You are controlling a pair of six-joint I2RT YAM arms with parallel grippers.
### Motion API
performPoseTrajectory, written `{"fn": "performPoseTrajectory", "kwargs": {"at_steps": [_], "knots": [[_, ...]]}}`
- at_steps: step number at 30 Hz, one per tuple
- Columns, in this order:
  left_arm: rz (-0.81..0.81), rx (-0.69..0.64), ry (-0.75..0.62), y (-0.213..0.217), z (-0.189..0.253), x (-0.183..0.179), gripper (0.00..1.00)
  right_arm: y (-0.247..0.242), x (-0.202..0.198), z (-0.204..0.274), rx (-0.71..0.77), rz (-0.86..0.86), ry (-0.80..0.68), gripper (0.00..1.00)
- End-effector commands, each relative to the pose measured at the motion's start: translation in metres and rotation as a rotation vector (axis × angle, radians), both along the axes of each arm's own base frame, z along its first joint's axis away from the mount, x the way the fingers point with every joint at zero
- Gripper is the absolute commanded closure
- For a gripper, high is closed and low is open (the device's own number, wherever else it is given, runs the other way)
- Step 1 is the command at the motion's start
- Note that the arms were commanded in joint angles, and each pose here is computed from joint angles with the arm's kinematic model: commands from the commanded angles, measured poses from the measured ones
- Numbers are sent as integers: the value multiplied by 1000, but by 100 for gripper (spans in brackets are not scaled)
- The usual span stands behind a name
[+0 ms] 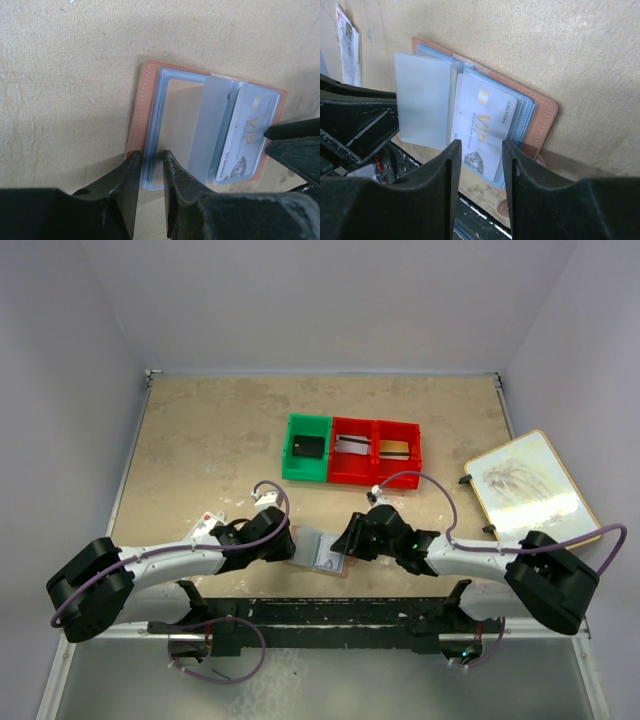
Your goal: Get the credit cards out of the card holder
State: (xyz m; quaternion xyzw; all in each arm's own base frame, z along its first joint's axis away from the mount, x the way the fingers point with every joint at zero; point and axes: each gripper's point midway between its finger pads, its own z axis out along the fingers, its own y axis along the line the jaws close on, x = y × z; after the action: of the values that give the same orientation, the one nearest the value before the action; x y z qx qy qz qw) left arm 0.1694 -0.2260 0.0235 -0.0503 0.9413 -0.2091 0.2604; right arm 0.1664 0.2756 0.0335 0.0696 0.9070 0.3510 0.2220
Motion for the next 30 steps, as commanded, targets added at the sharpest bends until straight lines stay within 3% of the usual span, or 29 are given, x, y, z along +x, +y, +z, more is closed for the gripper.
{"fn": "performPoseTrajectory", "kwargs": {"at_steps": [1,18,30], "knots": [[-6,-4,-9,-1,3,-1,78,-10,-2,1,-28,-21,-8,59],[-11,-4,-5,-3,3,-1,79,6,-4,-9,32,18,15,59],[-18,-4,0,-5,2,-1,79,7,11,-9,-91,45,-27,59]]}}
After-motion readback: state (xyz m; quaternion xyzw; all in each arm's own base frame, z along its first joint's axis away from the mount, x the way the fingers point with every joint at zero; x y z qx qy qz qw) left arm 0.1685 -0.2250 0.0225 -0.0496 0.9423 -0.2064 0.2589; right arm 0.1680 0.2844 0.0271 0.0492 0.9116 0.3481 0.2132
